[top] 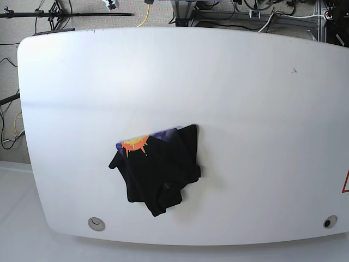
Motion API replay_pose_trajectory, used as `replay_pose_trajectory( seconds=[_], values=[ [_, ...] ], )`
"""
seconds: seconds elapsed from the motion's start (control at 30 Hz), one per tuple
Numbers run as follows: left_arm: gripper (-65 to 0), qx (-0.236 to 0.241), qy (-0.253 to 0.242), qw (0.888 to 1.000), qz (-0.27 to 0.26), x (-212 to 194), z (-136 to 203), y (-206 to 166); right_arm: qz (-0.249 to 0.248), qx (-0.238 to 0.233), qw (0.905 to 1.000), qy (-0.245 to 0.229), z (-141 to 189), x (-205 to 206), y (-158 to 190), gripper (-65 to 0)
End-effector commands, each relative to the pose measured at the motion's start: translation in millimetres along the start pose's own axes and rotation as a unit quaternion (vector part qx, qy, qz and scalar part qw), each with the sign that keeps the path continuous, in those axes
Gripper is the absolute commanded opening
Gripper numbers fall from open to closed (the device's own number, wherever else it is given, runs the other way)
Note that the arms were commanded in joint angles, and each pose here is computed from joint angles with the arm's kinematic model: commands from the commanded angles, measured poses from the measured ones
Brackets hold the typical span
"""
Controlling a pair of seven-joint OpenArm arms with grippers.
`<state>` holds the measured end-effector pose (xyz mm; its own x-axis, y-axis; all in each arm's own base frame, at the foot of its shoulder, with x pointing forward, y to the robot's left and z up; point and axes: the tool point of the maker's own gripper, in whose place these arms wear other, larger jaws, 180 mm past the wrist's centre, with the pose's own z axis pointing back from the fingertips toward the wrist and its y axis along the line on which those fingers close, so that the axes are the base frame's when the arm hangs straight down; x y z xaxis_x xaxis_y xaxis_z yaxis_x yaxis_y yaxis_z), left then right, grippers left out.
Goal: Fold the T-shirt properly
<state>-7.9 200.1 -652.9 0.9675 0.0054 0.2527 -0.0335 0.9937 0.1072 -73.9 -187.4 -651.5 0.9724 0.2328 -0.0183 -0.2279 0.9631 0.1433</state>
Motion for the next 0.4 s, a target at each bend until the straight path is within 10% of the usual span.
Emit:
replay_pose_trajectory(
  seconds=[0.0,0.37],
  values=[
    [-22.3,-0.008,0.005,1.0,0.003,4,-2,-11,0.019,-0.008,0.9997,0.011,-1,-3,-1,-63.4],
    [-22.3,-0.023,-0.012,0.999,-0.027,28,-8,-21,0.017,-0.008,0.9998,0.006,-2,3,3,-63.4]
  ],
)
